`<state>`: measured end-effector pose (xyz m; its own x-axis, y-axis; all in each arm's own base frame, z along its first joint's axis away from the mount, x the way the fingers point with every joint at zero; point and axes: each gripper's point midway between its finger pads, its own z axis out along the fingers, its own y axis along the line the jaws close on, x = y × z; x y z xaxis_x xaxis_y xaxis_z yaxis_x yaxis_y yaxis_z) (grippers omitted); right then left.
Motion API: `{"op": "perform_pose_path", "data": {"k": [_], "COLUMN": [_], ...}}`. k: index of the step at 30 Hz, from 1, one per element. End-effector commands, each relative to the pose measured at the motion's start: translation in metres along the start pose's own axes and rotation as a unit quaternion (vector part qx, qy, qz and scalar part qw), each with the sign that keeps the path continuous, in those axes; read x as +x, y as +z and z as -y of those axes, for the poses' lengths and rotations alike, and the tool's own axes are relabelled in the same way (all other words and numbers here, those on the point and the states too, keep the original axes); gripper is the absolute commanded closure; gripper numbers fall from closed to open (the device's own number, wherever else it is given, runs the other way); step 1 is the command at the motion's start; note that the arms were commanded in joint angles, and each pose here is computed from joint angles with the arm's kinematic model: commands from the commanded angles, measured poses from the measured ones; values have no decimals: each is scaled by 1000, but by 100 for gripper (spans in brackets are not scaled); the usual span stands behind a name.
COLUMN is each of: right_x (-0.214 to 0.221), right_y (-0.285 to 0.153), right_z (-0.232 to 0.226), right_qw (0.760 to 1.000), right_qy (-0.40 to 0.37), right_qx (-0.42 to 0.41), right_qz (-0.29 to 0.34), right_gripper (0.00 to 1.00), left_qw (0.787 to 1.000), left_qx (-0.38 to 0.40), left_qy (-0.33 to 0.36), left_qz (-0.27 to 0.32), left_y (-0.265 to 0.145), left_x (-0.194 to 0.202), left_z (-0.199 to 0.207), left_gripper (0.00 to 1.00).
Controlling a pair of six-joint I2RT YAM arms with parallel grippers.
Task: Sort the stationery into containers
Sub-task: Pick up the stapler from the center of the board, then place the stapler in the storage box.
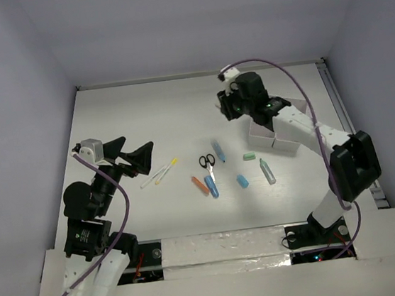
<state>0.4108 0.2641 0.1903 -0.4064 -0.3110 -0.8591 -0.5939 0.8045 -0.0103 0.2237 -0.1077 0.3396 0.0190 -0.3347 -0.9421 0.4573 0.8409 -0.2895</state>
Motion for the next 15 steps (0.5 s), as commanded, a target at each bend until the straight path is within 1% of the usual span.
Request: {"op": "perform_pose_path", "data": {"k": [1,2,4,5,9,10,11,15], "right_x": [10,19,23,33,54,57,64,73], "right_y": [-33,-42,-56,-61,-73,-74,-77,-80], "right_z": [67,78,92,96,111,110,114,113], "right_qw": [989,986,979,975,961,958,955,952], "right_qy": [33,42,52,61,61,74,77,81], "right_qx": [140,160,194,205,249,254,260,265], "right_qz": [-18,-35,-45,-61,-101,-106,-119,-134], "right_gripper": [70,70,70,70,70,70,70,70], "left_qw": [999,999,999,999,998,998,998,998], "left_qx": [26,25,29,34,35,39,39,43], "left_qy": [10,9,9,8,7,7,7,6], "left_qz": [43,44,43,42,43,43,43,44], "left_y": [-3,-3,-3,-4,-5,-5,-6,-7], "left_x": [-28,-28,-28,-27,-28,-28,-28,-28], "left_z": [15,15,17,20,21,23,23,25], "left_gripper": [1,1,1,1,1,1,1,1]}}
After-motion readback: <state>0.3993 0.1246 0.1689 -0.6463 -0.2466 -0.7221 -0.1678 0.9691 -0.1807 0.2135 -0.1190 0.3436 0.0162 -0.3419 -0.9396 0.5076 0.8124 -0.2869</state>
